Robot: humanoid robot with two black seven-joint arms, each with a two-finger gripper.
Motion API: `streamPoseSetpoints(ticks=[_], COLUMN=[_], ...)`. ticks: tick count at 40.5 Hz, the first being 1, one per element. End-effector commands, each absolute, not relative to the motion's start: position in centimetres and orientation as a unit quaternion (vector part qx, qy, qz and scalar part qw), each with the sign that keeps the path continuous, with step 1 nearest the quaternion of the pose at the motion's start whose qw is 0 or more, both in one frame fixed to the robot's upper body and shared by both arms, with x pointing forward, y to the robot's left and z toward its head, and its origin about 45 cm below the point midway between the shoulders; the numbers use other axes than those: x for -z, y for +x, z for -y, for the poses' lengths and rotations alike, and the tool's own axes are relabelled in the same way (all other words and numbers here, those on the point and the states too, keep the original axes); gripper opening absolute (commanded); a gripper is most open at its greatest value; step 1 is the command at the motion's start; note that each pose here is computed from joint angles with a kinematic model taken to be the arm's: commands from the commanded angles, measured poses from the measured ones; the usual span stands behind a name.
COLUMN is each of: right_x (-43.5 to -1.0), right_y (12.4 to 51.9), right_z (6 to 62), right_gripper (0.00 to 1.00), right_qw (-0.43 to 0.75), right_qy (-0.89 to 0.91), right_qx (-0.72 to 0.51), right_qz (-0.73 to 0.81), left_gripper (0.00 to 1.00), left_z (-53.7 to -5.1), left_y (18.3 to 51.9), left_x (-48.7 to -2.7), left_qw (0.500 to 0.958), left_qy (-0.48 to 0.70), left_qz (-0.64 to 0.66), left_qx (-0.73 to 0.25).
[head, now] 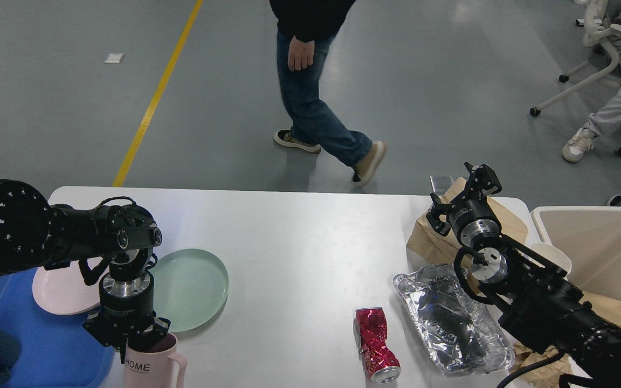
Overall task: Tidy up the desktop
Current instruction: 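Lift the pink mug and lower it onto the blue tray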
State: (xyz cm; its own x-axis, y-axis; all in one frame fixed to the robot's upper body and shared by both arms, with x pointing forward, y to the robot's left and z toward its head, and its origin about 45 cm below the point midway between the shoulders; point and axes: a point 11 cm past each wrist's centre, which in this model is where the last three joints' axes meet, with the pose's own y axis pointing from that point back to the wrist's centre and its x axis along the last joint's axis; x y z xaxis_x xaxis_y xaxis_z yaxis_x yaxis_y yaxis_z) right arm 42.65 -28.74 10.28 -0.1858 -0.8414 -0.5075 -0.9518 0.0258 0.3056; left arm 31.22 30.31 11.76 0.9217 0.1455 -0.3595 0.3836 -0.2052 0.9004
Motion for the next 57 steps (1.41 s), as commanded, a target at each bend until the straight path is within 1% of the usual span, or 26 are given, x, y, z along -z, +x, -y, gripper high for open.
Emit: streamPoseSetpoints(ticks=[1,8,17,20,23,25,30,36,42,50,54,57], right_x=[-10.3,-10.3,-10.3,-10.3,-10.3,-10.3,-10.3,-10.3,-10.3,-10.3,-10.3,-10.3], right_y=[42.7,42.7,42.7,42.7,42.7,42.7,42.7,42.7,42.7,42.7,42.7,42.7], right_z=[28.7,28.7,28.7,28.8,28.7,28.7,28.7,28.7,28.7,28.7,28.7,28.7], right_gripper=[1.0,1.0,1.0,1.0,1.0,1.0,1.0,1.0,1.0,1.0,1.0,1.0], right_qw=[0.093,0.093,0.093,0.093,0.093,0.093,0.093,0.093,0.093,0.093,0.093,0.093], right_qy=[-0.632,-0.632,-0.632,-0.631,-0.632,-0.632,-0.632,-0.632,-0.632,-0.632,-0.632,-0.632], right_qx=[-0.298,-0.298,-0.298,-0.297,-0.298,-0.298,-0.298,-0.298,-0.298,-0.298,-0.298,-0.298], right_qz=[-0.71,-0.71,-0.709,-0.71,-0.71,-0.71,-0.71,-0.71,-0.71,-0.71,-0.71,-0.71], left_gripper=[0.0,0.0,0.0,0.0,0.0,0.0,0.0,0.0,0.0,0.0,0.0,0.0], left_z=[-30.2,-30.8,-33.7,-35.1,-37.8,-38.7,-40.8,-43.9,-45.4,-47.1,-47.9,-47.1], left_y=[31.4,34.2,37.8,38.2,38.3,38.2,37.1,34.1,32.7,32.7,33.5,34.3], left_x=[-12.0,-15.4,-22.2,-24.7,-28.1,-28.6,-27.8,-23.9,-21.4,-20.0,-20.0,-18.9], left_qw=[0.616,0.621,0.63,0.634,0.628,0.623,0.605,0.59,0.58,0.562,0.557,0.565], left_qy=[0.763,0.768,0.766,0.761,0.762,0.764,0.774,0.775,0.777,0.788,0.791,0.787], left_qz=[-0.173,-0.148,-0.125,-0.124,-0.126,-0.13,-0.151,-0.205,-0.229,-0.23,-0.22,-0.212], left_qx=[0.092,0.055,-0.028,-0.056,-0.096,-0.105,-0.108,-0.094,-0.091,-0.103,-0.123,-0.128])
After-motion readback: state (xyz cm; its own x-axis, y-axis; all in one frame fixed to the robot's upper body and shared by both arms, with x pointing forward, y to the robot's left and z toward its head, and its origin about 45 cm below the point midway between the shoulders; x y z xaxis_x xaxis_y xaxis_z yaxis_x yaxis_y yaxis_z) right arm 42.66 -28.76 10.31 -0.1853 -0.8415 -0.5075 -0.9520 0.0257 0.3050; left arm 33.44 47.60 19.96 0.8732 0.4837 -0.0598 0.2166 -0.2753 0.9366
